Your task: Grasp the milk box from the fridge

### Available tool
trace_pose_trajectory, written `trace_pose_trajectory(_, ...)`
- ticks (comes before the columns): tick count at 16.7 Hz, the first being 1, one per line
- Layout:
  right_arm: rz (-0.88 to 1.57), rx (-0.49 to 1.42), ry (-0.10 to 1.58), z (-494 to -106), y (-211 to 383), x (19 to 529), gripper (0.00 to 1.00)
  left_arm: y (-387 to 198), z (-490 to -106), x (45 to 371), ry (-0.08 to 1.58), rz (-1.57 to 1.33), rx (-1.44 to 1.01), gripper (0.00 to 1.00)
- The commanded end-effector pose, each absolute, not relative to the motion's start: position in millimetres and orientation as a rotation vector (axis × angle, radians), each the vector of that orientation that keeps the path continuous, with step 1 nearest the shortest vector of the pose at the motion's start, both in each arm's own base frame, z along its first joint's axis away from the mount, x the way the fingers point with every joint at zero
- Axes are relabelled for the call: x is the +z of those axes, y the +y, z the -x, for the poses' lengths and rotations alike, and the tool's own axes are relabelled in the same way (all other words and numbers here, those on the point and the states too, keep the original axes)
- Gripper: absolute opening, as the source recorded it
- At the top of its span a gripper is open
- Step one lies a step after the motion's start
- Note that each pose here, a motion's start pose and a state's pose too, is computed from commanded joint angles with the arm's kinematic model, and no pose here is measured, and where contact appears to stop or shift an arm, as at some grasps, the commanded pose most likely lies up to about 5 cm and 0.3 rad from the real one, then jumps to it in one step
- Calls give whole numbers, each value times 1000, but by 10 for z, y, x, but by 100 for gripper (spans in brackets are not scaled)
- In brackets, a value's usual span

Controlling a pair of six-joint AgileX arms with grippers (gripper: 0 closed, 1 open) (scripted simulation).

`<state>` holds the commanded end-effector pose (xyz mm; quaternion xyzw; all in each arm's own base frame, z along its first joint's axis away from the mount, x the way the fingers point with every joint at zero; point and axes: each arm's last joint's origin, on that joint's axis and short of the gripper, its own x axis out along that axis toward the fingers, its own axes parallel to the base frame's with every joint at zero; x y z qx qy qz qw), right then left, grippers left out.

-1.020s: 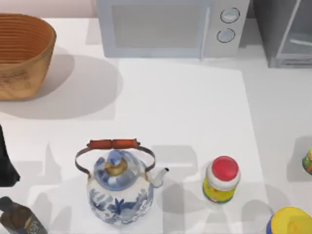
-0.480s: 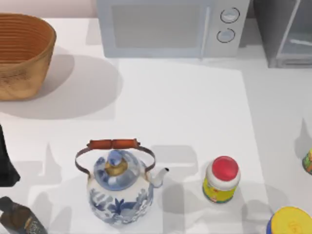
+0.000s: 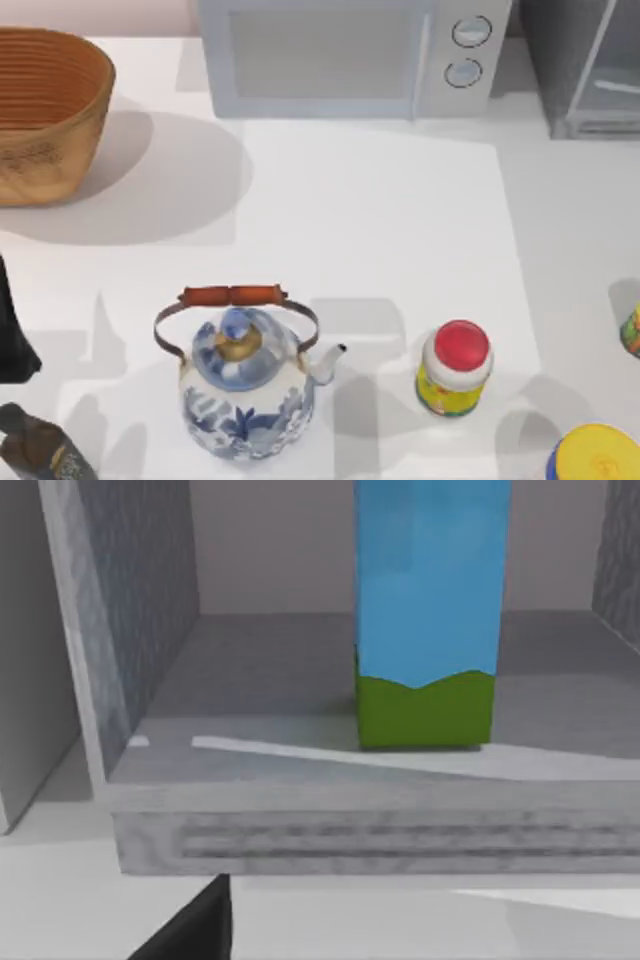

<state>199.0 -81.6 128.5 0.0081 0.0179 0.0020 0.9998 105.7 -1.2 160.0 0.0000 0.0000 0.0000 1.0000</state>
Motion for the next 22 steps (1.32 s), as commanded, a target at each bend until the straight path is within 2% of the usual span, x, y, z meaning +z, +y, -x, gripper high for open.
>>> trace_pose_trajectory(14, -5, 10, 12, -2139, -1021, 1077, 100, -12, -1057, 1600, 0, 0, 0, 100)
trace_pose_trajectory(17, -8, 22, 23, -2474, -1071, 1041, 100, -12, -1057, 1600, 0, 0, 0, 100)
trace_pose_trajectory(22, 6, 14, 2, -3420, -1137, 1085, 100, -12, -1057, 1600, 0, 0, 0, 100)
